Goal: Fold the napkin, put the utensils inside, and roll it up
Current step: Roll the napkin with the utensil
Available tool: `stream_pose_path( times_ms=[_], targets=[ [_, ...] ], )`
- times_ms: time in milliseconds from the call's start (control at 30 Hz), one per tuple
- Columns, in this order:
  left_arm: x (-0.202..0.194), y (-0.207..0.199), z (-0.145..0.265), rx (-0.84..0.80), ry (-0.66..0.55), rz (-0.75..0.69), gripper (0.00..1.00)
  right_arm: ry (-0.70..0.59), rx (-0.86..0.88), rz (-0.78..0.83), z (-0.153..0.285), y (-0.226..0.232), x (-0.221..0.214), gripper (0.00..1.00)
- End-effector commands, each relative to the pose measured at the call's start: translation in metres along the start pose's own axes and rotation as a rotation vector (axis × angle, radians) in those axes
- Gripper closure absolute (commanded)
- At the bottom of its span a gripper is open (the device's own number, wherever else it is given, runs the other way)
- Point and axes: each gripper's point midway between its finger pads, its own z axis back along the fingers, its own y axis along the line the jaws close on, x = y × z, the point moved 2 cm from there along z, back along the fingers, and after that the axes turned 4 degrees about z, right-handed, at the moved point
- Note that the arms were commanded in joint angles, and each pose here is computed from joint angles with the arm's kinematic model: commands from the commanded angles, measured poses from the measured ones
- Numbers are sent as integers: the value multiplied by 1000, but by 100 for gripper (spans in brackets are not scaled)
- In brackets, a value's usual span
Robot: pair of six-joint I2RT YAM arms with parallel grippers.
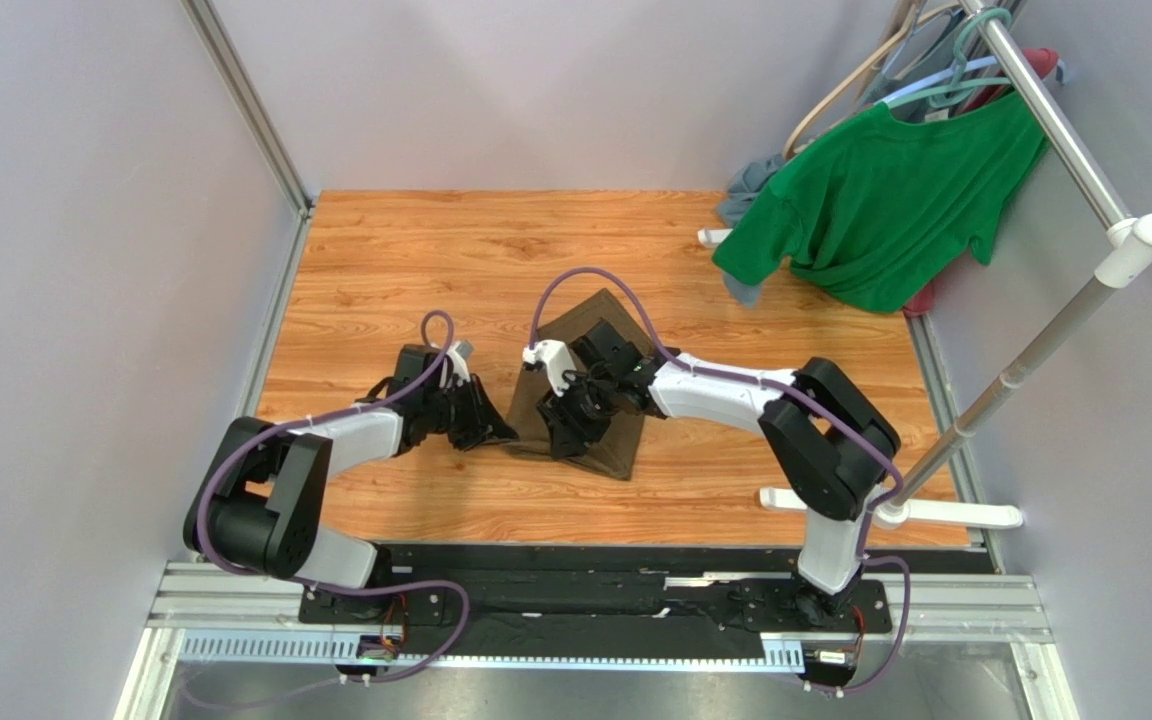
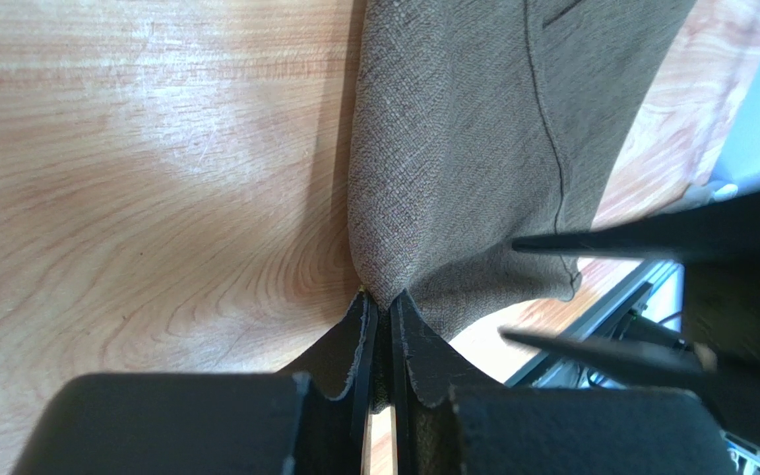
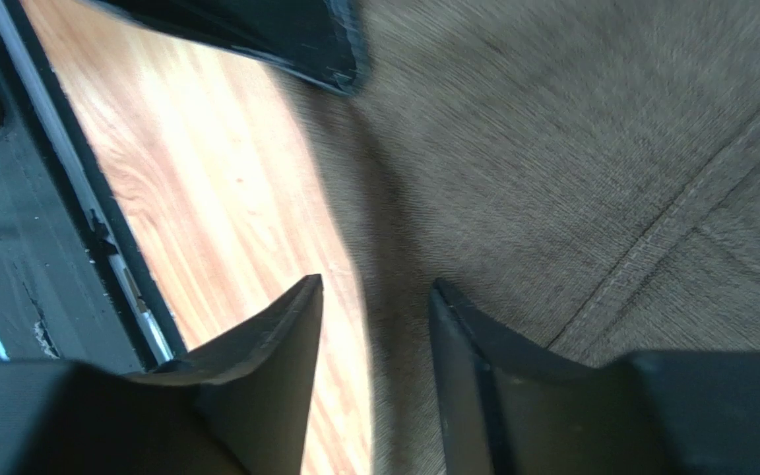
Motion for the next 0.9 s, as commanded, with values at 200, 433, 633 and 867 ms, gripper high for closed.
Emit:
stream_pose_path(
  times_ms=[200,433,633,867],
  targets=[
    [14,-2,7,19,59,4,100,-182,-360,323,21,27,42,41],
    [16,1,6,4,84,44,100,-211,-513,435,4,28,37,35],
    [15,1,6,0,111,66,100,-227,-554,471,-12,33,38,34],
    [11,3,3,-23,148,108,100,-210,-577,533,-36,41,38,34]
  ],
)
